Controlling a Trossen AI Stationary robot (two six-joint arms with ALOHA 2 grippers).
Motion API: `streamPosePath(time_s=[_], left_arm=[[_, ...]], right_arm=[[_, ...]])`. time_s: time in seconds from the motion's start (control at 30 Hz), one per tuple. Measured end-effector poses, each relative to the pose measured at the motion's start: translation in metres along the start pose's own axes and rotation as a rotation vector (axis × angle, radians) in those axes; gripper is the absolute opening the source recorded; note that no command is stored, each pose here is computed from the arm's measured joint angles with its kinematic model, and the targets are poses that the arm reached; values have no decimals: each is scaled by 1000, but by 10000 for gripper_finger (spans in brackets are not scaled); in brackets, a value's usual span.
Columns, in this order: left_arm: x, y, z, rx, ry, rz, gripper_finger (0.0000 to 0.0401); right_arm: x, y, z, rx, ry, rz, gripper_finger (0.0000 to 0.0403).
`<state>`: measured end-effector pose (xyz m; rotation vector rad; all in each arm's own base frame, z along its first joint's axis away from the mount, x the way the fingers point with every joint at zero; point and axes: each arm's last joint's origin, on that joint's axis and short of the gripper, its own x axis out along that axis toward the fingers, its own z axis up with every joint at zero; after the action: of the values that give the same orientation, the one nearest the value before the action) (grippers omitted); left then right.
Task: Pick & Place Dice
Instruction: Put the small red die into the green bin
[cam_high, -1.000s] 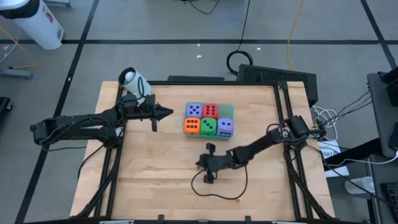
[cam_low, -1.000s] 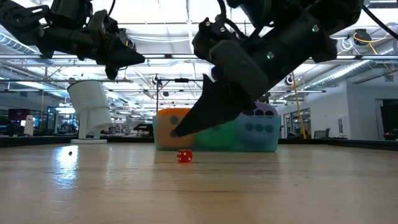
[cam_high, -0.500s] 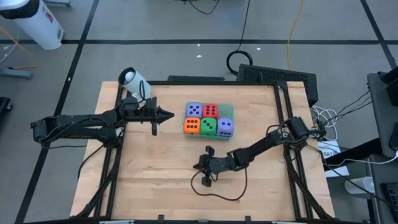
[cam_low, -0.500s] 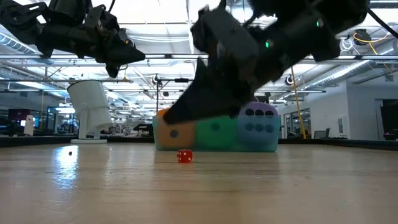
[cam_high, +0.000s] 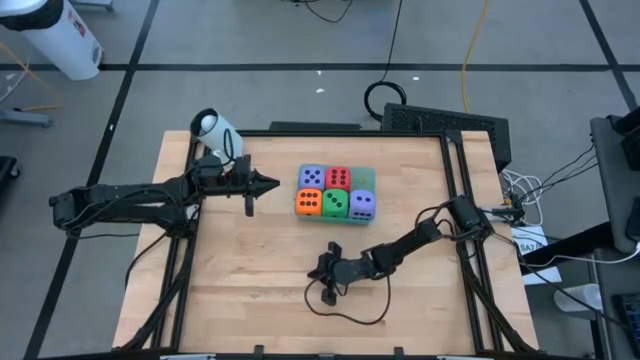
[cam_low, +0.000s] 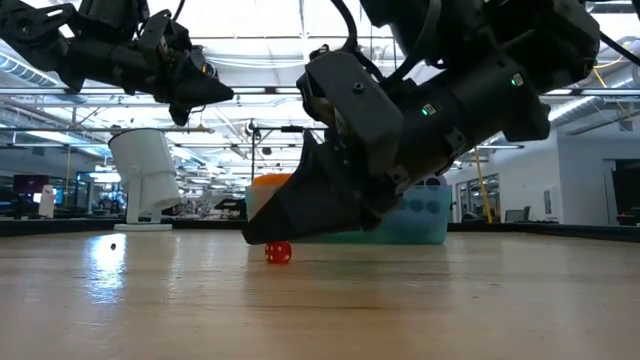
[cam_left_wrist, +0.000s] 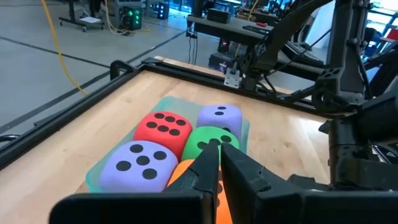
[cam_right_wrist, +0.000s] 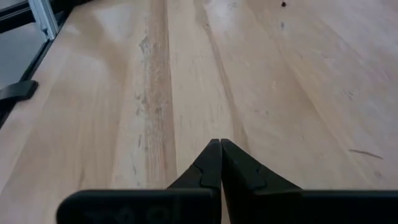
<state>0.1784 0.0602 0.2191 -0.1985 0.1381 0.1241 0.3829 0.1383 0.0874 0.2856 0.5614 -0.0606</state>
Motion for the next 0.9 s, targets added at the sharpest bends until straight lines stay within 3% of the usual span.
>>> streamPosePath(time_s=[0.27, 0.57, 0.9], left_arm=[[0, 0, -1, 11, 6, -1, 26], [0, 0, -1, 18, 5, -2, 26], [0, 0, 1, 26, -11, -4, 26]], right_arm=[[-3, -5, -6, -13, 86, -62, 0], [-32, -12, 3, -96, 189, -275, 0], [-57, -20, -6, -99, 325, -369, 0]])
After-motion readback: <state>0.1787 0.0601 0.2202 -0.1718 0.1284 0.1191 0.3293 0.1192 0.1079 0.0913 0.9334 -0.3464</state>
